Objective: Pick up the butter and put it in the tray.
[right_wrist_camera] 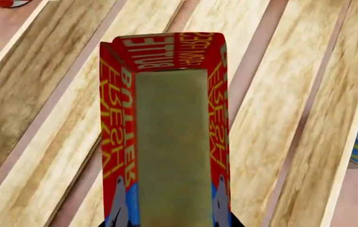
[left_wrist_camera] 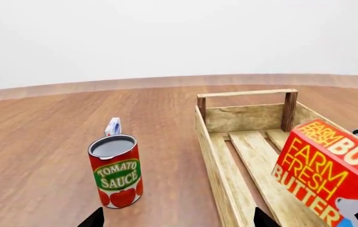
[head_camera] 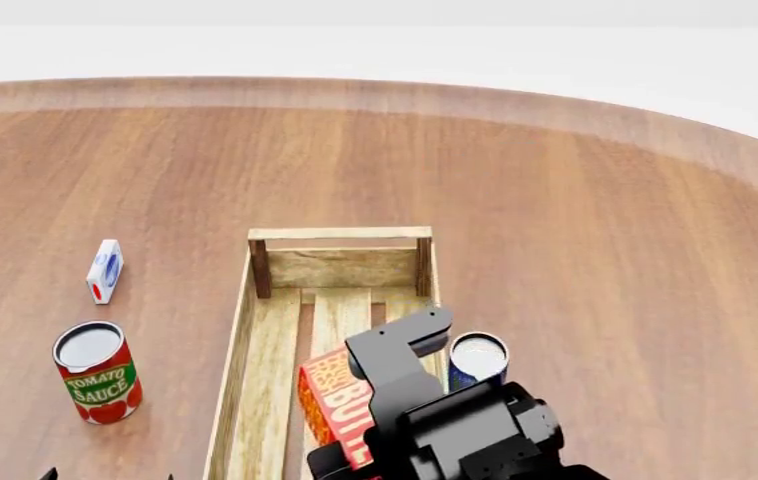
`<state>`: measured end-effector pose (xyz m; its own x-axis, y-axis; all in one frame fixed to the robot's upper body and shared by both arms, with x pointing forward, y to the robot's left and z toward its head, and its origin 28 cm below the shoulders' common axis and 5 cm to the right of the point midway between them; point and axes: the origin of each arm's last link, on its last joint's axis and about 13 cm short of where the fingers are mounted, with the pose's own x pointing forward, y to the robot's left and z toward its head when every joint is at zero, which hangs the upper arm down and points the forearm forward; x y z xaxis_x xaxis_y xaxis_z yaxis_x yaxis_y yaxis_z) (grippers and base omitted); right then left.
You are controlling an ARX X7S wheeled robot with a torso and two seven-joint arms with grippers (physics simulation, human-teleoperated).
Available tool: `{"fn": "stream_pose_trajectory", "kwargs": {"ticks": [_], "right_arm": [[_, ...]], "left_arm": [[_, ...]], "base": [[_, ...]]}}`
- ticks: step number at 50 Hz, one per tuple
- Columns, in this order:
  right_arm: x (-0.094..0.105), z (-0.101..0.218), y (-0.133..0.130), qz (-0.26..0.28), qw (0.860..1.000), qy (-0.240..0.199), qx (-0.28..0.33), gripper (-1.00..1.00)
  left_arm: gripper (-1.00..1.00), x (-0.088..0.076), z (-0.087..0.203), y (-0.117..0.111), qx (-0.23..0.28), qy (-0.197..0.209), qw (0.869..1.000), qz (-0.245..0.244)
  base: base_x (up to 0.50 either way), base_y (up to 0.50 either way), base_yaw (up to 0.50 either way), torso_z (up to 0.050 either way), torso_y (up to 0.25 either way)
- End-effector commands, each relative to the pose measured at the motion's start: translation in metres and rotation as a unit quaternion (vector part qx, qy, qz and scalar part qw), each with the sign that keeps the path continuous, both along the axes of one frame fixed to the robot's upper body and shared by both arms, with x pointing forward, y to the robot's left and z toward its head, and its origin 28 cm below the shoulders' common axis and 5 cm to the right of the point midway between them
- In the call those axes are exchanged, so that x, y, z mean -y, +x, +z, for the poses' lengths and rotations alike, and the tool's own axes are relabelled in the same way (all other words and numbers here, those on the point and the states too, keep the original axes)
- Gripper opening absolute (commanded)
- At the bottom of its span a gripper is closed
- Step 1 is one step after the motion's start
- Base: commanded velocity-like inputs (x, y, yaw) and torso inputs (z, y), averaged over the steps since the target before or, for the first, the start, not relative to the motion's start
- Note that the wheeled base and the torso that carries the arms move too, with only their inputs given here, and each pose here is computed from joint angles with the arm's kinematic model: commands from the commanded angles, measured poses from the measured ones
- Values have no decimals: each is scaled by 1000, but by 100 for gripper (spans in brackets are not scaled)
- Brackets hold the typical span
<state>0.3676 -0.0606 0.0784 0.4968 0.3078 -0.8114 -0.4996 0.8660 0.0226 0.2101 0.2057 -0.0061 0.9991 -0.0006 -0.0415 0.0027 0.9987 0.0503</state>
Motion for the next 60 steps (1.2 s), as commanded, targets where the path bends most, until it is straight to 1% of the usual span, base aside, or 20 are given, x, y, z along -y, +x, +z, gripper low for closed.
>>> {"fn": "stream_pose_trajectory", "kwargs": {"ticks": [1,10,11,27,30,32,34,35,38,46,50,51,52,53,54,55,57,58,59,60], "right_arm": [[-1,0,-1,23,1000,-13,-15,-100],[0,-1,-2,26,999,-11,-21,-100],[0,-1,-2,28,999,-14,-17,100],[-1,2,-1,35,999,-14,-12,100],[-2,14,6,39,999,7,5,100],[-5,46,21,44,997,42,45,100],[-6,61,28,44,995,58,66,100],[-5,77,30,44,993,71,82,100],[3,98,26,46,990,79,112,100],[11,106,30,32,989,77,121,100],[12,95,30,33,989,78,125,100],[14,94,28,22,980,102,167,100],[15,93,26,10,973,104,204,100],[17,90,20,3,952,119,282,100],[20,82,8,-14,923,106,370,100],[20,76,-1,-24,904,116,411,100],[21,61,-18,-36,889,130,437,100],[22,57,-24,-42,886,141,439,100],[24,50,-36,-64,872,153,461,100],[25,48,-41,-68,862,165,475,100]], "left_arm": [[100,0,0,0,0,0,1000,0],[100,0,-1,0,-1,-1,1000,0],[100,0,-1,0,-1,-1,1000,0],[100,0,-2,1,-3,-1,1000,1],[100,0,-1,0,-3,-2,1000,1],[100,0,-2,0,-4,-2,1000,2],[100,0,-2,0,-4,-2,1000,1],[100,0,-1,1,-3,-3,1000,2],[100,0,-1,1,-3,-3,1000,1],[100,0,0,1,-2,-2,1000,1],[100,0,0,1,-1,-3,1000,2],[100,-1,1,1,1,-4,1000,3],[100,-2,2,1,2,-5,1000,4],[100,-2,2,1,2,-7,1000,5],[100,-3,2,1,2,-8,1000,5],[100,-2,1,2,2,-6,1000,5],[100,-1,1,3,3,-5,1000,5],[100,-1,2,2,5,-6,1000,5],[100,-1,5,1,9,-8,1000,5],[100,-2,6,1,11,-8,1000,6]], "base": [[0,0,0,10,0],[-1,0,0,0,0],[0,0,0,0,0],[0,0,0,0,0],[0,0,0,0,0],[0,0,0,0,0],[0,0,0,0,0],[0,0,0,0,0],[0,0,0,0,0],[0,0,0,0,0],[0,0,0,0,0],[0,0,0,0,0],[0,0,0,0,0],[0,0,0,0,0],[0,0,0,0,0],[0,0,0,0,0],[0,0,0,0,0],[0,0,0,0,0],[0,0,0,0,0],[0,0,0,0,0]]}}
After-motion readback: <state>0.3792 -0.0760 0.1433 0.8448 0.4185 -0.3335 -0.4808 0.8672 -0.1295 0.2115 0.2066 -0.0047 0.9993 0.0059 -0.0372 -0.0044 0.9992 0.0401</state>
